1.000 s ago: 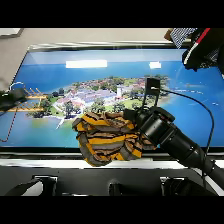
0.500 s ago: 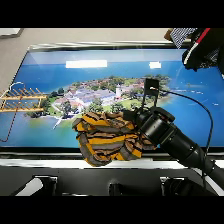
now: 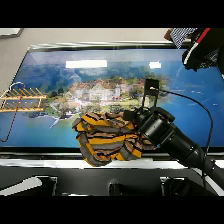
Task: Fold the clothes and pants, and hang the long-sleeved shirts on hangers.
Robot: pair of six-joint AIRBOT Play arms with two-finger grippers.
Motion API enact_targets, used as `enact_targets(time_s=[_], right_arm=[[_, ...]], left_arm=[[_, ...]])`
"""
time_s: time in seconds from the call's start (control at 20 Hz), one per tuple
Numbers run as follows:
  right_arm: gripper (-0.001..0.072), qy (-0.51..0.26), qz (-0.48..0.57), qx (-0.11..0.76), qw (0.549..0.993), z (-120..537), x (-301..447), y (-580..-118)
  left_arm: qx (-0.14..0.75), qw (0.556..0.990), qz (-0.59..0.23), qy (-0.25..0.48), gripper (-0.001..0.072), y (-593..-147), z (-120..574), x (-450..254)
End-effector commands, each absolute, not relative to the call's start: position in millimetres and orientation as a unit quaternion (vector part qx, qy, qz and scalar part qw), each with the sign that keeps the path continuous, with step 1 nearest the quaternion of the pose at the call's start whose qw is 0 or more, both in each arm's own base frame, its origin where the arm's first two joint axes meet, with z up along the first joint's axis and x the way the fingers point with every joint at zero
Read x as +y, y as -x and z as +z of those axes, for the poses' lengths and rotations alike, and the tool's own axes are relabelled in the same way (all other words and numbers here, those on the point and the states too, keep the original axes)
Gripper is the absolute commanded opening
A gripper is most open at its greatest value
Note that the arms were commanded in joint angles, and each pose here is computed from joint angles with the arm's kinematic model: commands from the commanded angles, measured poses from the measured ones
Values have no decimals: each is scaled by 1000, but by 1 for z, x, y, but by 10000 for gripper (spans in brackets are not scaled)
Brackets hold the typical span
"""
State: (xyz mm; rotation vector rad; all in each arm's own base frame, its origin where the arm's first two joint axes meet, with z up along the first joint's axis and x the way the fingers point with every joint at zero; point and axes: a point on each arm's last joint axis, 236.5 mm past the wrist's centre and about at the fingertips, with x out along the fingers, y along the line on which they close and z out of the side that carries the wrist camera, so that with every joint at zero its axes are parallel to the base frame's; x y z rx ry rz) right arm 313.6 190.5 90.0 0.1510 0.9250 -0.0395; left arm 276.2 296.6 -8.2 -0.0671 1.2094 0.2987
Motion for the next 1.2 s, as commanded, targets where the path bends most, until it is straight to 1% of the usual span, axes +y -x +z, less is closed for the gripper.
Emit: enact_targets(time_s=[0.0,0.2,0.55,1.15], right_arm=[[32,-63,-17,448,892,89,190,-313],[32,-58,-30,460,886,85,183,-307],[32,-67,-26,470,880,82,188,-303],[32,-67,-27,471,879,82,187,-302]], left_arm=[[569,814,109,23,720,-282,-24,295],[573,814,94,-2,720,-286,-35,302],[605,795,40,-8,720,-280,-72,293],[626,780,16,7,709,-278,-112,291]])
